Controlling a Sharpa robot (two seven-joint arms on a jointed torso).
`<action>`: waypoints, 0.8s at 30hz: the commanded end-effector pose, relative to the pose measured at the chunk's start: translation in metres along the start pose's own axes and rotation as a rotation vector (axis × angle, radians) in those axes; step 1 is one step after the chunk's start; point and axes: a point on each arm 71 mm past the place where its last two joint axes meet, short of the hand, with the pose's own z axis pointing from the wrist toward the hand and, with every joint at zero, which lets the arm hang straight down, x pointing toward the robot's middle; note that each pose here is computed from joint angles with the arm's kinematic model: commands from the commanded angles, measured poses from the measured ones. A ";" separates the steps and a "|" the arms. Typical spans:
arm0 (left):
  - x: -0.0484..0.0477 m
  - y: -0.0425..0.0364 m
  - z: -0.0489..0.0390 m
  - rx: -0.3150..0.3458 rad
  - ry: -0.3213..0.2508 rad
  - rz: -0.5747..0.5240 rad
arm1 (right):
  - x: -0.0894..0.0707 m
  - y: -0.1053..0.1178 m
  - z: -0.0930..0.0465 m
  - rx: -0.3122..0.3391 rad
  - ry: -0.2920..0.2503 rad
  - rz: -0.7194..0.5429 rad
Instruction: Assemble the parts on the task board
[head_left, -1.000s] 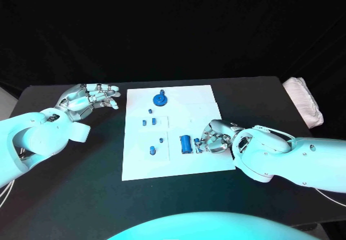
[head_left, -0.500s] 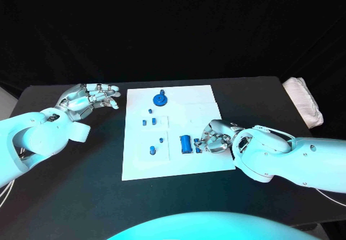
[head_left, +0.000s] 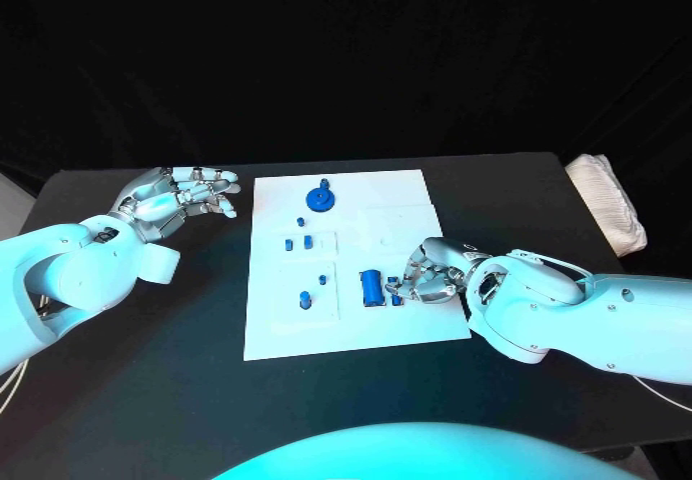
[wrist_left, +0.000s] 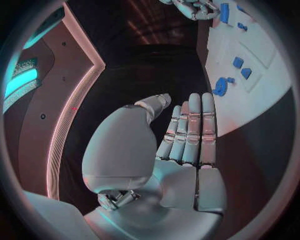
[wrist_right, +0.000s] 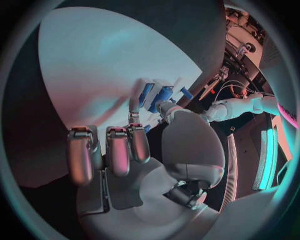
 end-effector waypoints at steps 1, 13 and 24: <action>0.0014 -0.0008 0.0000 0.006 0.013 -0.010 | -0.001 -0.001 -0.001 -0.023 -0.008 -0.004; 0.0010 -0.0010 0.0041 0.025 0.001 -0.022 | -0.022 -0.009 0.002 -0.176 -0.156 0.245; -0.0066 0.0053 0.0186 0.100 -0.092 -0.039 | -0.056 -0.037 0.060 -0.233 -0.188 0.705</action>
